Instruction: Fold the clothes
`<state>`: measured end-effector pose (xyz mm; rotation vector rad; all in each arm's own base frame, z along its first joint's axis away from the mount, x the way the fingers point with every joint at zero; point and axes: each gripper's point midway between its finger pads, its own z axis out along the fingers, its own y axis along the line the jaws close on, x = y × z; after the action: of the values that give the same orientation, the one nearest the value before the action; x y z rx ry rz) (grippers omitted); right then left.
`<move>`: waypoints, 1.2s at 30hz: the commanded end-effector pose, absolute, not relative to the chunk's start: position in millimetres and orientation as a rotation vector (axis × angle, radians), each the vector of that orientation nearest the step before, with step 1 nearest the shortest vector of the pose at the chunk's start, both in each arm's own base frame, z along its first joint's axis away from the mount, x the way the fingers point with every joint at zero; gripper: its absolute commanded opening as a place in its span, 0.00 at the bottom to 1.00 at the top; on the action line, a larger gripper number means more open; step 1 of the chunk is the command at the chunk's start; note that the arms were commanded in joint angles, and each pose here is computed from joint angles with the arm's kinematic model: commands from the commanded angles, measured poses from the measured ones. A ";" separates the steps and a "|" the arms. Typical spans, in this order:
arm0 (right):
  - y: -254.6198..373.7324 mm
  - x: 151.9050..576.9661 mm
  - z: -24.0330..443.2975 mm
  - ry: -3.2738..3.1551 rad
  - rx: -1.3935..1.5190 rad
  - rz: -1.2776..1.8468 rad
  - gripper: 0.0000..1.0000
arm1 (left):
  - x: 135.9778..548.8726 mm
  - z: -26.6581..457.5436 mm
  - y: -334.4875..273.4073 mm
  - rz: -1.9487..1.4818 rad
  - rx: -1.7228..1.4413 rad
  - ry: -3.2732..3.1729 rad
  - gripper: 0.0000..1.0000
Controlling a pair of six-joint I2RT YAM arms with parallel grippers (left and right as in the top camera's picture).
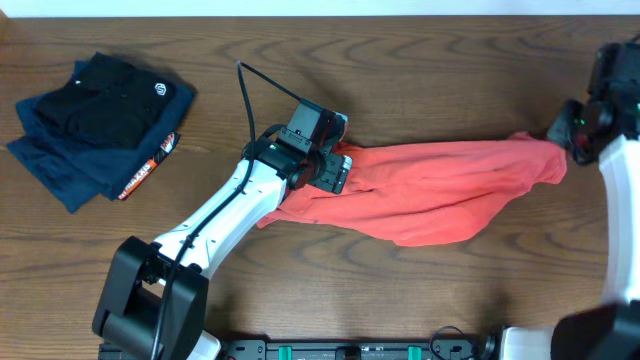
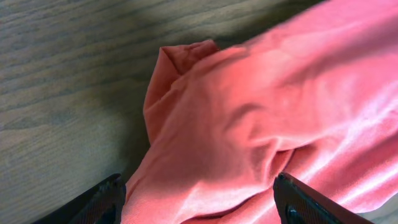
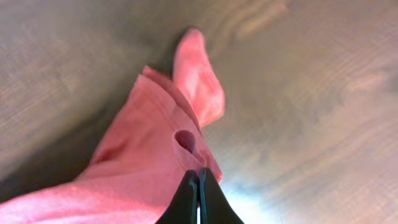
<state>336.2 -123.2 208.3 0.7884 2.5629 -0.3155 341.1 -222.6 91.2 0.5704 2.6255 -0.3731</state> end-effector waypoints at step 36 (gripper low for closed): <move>-133.4 292.6 250.6 2.466 0.851 -0.306 0.01 | 364.6 83.4 -219.6 -0.332 0.606 2.593 0.06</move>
<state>294.2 -131.0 252.6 0.8545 2.4548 -0.2932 341.9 -224.5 41.9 0.6391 2.7067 -0.3321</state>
